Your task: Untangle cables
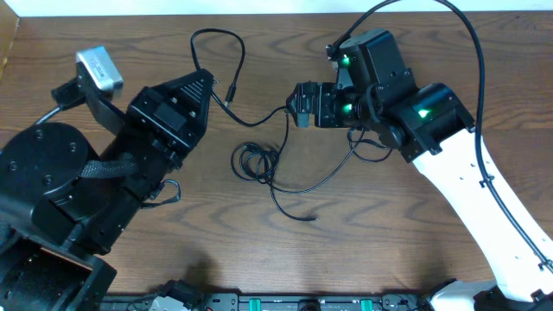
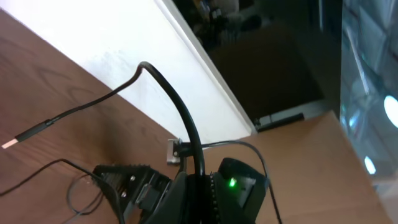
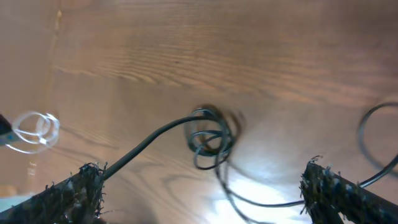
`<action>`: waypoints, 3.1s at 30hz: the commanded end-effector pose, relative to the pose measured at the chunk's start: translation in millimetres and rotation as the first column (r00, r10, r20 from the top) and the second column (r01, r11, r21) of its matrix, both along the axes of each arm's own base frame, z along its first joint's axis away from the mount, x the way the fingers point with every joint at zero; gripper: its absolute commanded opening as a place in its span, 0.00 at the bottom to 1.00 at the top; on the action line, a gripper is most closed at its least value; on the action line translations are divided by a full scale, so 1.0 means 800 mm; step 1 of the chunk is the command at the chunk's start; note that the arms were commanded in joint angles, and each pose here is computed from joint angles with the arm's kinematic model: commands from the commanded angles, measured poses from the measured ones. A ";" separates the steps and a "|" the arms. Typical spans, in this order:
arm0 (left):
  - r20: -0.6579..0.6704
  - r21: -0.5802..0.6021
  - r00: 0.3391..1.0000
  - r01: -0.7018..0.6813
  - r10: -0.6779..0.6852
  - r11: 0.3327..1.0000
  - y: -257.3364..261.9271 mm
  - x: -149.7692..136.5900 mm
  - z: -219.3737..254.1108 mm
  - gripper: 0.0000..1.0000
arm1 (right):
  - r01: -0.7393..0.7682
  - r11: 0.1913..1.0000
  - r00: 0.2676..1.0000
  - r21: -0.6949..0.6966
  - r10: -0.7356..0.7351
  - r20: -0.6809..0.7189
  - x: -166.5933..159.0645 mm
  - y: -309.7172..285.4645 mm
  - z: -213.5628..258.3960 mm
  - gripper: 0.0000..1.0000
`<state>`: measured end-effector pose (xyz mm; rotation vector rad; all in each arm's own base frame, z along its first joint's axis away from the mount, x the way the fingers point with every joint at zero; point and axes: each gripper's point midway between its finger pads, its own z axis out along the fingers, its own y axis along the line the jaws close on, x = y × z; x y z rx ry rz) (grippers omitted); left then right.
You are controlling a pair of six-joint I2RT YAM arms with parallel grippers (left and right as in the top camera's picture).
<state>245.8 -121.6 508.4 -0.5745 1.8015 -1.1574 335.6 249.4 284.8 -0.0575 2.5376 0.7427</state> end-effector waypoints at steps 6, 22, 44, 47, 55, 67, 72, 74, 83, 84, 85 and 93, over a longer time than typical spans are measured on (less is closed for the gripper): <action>0.118 0.114 0.979 0.154 -0.167 0.982 -0.023 -0.020 0.019 0.08 | 0.166 0.969 0.964 0.184 -0.120 -0.237 -0.003 0.026 -0.006 0.99; 0.193 0.153 0.944 0.240 -0.267 0.959 -0.039 -0.032 0.034 0.08 | 0.186 0.956 0.949 0.227 -0.115 -0.295 -0.005 0.028 -0.004 0.65; 0.232 0.148 0.936 0.235 -0.264 0.961 -0.039 -0.031 0.045 0.08 | 0.183 0.943 0.906 0.276 -0.053 -0.419 -0.034 0.046 -0.003 0.35; 0.232 0.148 0.936 0.235 -0.265 0.961 -0.039 -0.031 0.045 0.08 | 0.190 0.943 0.907 0.272 -0.063 -0.417 -0.033 0.045 -0.004 0.16; 0.185 0.157 0.951 0.220 -0.248 0.963 -0.036 -0.029 0.031 0.17 | 0.205 0.943 0.917 0.262 -0.091 -0.389 -0.024 0.041 -0.003 0.02; 0.026 0.240 0.999 0.019 -0.026 0.971 0.011 -0.009 -0.023 0.13 | 0.173 0.949 0.979 0.264 -0.137 -0.149 -0.011 0.010 0.048 0.02; 0.011 0.249 1.000 0.024 -0.027 0.968 0.011 -0.009 -0.028 0.13 | 0.233 0.968 0.965 0.090 -0.219 -0.142 -0.012 -0.024 0.014 0.06; -0.008 0.269 0.999 0.032 -0.031 0.963 0.011 -0.010 -0.036 0.14 | 0.261 0.965 0.959 -0.008 -0.260 -0.113 -0.009 -0.044 -0.001 0.14; -0.290 0.442 0.956 0.177 -0.047 0.879 0.007 0.000 -0.135 0.39 | 0.365 0.858 0.906 -0.362 -0.417 -0.072 0.007 -0.106 -0.081 0.44; -0.334 0.455 0.941 0.201 -0.043 0.867 0.006 0.002 -0.149 0.40 | 0.340 0.859 0.915 -0.382 -0.396 -0.076 0.012 -0.103 -0.093 0.45; -0.373 0.461 0.927 0.219 -0.037 0.860 0.006 0.003 -0.161 0.42 | 0.305 0.865 0.928 -0.398 -0.364 -0.079 0.017 -0.098 -0.104 0.46; -0.568 0.546 0.817 0.284 0.098 0.788 0.025 0.010 -0.230 0.61 | 0.112 0.841 0.960 -0.528 -0.230 -0.162 0.040 -0.093 -0.186 0.93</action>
